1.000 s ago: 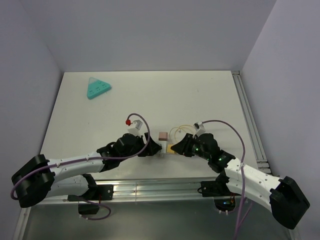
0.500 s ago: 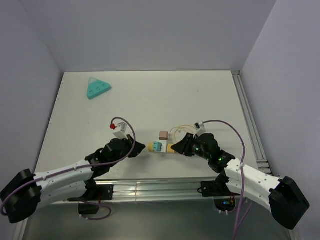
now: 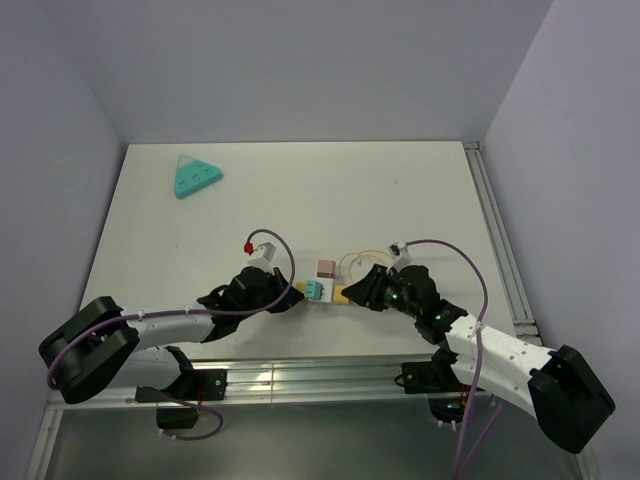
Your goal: Insert the plug
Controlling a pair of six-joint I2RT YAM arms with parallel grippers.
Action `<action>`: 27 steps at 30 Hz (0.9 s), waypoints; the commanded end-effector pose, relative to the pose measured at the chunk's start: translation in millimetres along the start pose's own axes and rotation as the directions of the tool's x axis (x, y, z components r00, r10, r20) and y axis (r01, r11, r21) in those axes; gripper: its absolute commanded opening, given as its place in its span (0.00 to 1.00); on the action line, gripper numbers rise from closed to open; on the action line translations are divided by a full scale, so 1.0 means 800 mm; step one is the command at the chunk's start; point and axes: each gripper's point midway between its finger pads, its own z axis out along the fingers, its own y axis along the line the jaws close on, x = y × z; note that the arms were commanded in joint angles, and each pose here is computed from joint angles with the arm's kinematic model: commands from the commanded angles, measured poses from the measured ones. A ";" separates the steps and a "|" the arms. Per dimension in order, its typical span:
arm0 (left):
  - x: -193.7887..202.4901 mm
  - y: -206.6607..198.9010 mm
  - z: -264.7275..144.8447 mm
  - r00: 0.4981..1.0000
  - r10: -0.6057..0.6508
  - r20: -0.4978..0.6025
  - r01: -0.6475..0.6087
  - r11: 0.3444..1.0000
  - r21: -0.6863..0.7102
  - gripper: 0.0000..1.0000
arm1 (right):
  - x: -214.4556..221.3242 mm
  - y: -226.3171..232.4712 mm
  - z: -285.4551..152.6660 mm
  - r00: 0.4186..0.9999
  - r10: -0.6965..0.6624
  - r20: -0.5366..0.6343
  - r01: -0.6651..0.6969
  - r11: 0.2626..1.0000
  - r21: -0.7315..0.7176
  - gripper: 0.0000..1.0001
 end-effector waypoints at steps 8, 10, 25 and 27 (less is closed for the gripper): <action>-0.033 -0.042 0.002 0.997 0.031 0.065 -0.038 0.994 0.100 0.00 | 0.000 -0.020 0.002 1.000 0.006 0.002 -0.006 1.000 0.000 0.00; -0.036 -0.042 0.006 0.997 0.036 0.062 -0.042 0.994 0.096 0.00 | 0.000 -0.025 0.003 1.000 0.013 -0.003 -0.013 1.000 -0.002 0.00; -0.035 -0.047 0.029 0.999 0.052 0.009 -0.053 0.991 0.121 0.00 | 0.002 -0.035 0.018 0.998 0.037 -0.052 -0.041 0.997 -0.064 0.00; -0.036 -0.045 0.029 0.999 0.049 0.011 -0.050 0.991 0.124 0.00 | -0.001 -0.037 0.020 0.998 0.036 -0.049 -0.039 0.997 -0.065 0.00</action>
